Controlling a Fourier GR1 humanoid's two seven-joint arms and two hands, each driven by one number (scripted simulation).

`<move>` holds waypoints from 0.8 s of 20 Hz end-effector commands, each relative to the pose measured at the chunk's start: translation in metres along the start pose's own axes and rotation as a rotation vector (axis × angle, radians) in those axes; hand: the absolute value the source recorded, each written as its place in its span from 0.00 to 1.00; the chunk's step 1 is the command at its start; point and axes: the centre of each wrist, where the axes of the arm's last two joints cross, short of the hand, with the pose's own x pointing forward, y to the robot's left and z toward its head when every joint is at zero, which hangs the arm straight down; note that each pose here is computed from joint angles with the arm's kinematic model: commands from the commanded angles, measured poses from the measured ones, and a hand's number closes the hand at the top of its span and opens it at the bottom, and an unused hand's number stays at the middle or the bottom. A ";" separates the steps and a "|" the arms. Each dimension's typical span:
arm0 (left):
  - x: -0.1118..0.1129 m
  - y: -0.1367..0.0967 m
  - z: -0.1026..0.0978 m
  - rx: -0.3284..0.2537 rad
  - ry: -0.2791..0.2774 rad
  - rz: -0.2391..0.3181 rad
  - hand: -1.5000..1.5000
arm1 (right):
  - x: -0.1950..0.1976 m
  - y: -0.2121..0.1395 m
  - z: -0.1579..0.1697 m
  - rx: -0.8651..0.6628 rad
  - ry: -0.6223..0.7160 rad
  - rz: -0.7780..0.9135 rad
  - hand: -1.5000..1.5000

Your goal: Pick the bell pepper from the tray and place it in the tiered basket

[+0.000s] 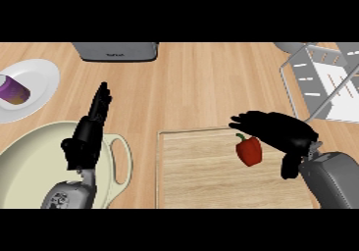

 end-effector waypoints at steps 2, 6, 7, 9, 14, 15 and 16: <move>0.002 0.009 -0.007 -0.003 0.004 -0.003 0.50 | 0.009 0.014 0.001 0.001 -0.023 -0.014 0.00; 0.008 0.000 0.003 -0.002 0.006 0.009 0.50 | -0.006 0.016 0.013 0.015 -0.021 -0.030 0.00; 0.009 0.007 -0.011 0.008 0.004 -0.012 0.50 | -0.017 0.017 -0.010 0.020 -0.012 -0.027 0.00; -0.003 0.010 0.001 -0.002 0.007 -0.002 0.50 | -0.002 0.025 -0.011 0.006 -0.035 -0.052 0.00; -0.002 0.003 0.002 0.014 0.014 -0.014 0.50 | 0.014 0.043 -0.017 -0.055 -0.029 -0.090 0.00; -0.013 0.009 0.001 -0.003 0.018 -0.001 0.50 | 0.011 0.051 -0.031 -0.044 -0.024 -0.098 1.00; 0.002 0.008 0.009 0.004 0.010 -0.001 0.50 | 0.000 0.039 -0.015 -0.085 -0.015 -0.088 1.00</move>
